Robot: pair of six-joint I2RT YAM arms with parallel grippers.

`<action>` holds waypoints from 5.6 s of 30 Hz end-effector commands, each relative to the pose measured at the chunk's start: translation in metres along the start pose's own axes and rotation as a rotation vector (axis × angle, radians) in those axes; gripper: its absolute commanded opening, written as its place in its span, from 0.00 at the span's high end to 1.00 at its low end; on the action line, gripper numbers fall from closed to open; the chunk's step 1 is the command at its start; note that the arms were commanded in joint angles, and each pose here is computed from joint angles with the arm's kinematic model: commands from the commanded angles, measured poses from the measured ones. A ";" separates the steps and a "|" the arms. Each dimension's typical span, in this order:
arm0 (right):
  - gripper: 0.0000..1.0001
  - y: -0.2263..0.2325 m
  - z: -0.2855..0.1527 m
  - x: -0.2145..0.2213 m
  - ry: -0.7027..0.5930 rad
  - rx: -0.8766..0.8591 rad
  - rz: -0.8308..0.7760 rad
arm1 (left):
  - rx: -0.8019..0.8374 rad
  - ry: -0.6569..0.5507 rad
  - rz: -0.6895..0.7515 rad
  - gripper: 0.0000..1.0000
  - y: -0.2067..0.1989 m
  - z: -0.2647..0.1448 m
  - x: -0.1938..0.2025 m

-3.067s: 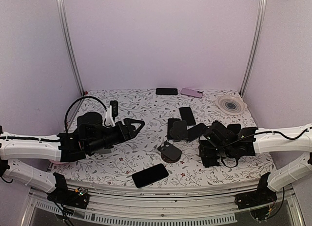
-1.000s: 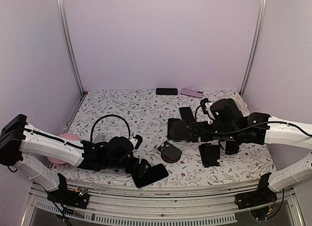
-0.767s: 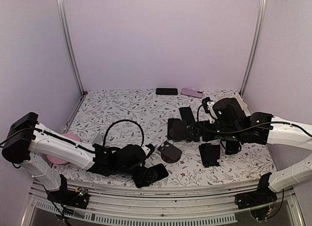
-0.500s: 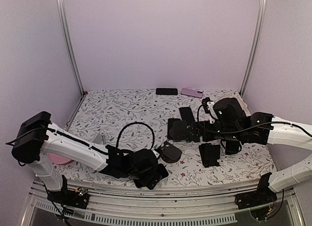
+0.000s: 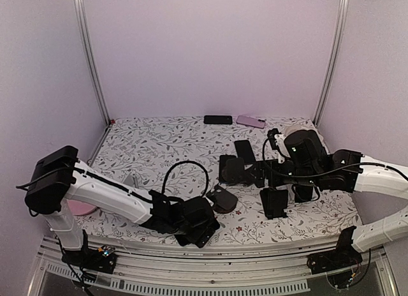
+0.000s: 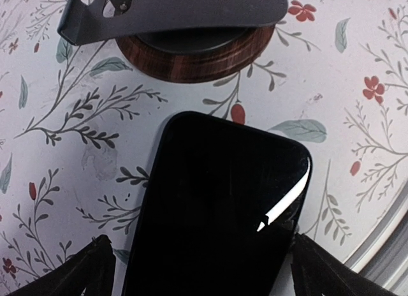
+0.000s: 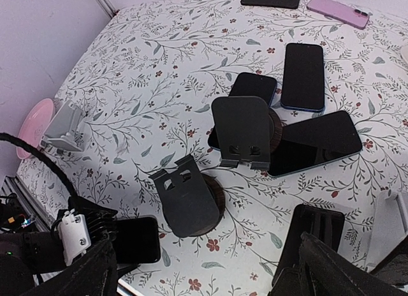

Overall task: Place the phone on the phone stand
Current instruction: Move the phone to the center of the board, then pick up the phone from the center of the board, then pass from the left arm to the right

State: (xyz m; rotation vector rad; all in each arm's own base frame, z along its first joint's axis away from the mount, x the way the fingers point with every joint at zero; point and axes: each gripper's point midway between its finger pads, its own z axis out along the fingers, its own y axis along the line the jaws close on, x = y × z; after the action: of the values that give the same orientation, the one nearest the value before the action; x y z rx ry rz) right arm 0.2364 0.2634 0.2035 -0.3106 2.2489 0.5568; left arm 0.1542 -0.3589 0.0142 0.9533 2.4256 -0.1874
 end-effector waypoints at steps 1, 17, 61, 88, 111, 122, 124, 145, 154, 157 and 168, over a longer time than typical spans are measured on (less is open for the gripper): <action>0.01 0.002 -0.004 -0.002 -0.020 -0.030 0.011 | -0.094 0.102 0.024 0.03 0.021 0.018 0.029; 0.01 0.026 0.013 -0.018 -0.049 -0.100 -0.015 | -0.198 0.094 -0.210 0.09 0.096 0.033 0.013; 0.01 0.038 0.042 -0.083 -0.193 -0.119 -0.149 | -0.209 0.063 -0.563 0.03 0.119 0.008 -0.028; 0.01 0.048 0.042 -0.074 -0.194 -0.200 -0.176 | -0.258 0.198 -0.618 0.24 0.061 0.022 0.041; 0.01 0.095 0.080 -0.060 -0.079 -0.426 -0.060 | -0.267 -0.092 -0.564 0.48 0.108 0.009 -0.024; 0.01 0.107 0.101 -0.058 -0.036 -0.463 -0.017 | -0.252 -0.202 -0.536 0.48 0.119 -0.004 -0.046; 0.01 0.109 0.104 -0.056 -0.026 -0.468 -0.012 | -0.251 -0.212 -0.535 0.48 0.121 -0.005 -0.047; 0.01 0.115 0.119 -0.047 0.037 -0.517 0.017 | -0.189 -0.363 -0.491 0.48 0.117 -0.032 -0.078; 0.03 0.116 0.119 -0.046 0.057 -0.540 0.035 | -0.165 -0.464 -0.442 0.48 0.114 -0.053 -0.097; 0.04 0.116 0.121 -0.045 0.063 -0.547 0.045 | -0.147 -0.511 -0.415 0.47 0.109 -0.063 -0.104; 0.18 0.132 0.120 -0.037 0.128 -0.672 0.090 | -0.101 -0.711 -0.332 0.47 0.097 -0.110 -0.134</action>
State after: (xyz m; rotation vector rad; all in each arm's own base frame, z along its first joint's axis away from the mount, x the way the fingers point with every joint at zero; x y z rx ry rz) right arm 0.2893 0.4257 0.1886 -0.5627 2.1702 1.2580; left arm 0.2506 -0.3265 0.1399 0.3764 2.0293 -0.3727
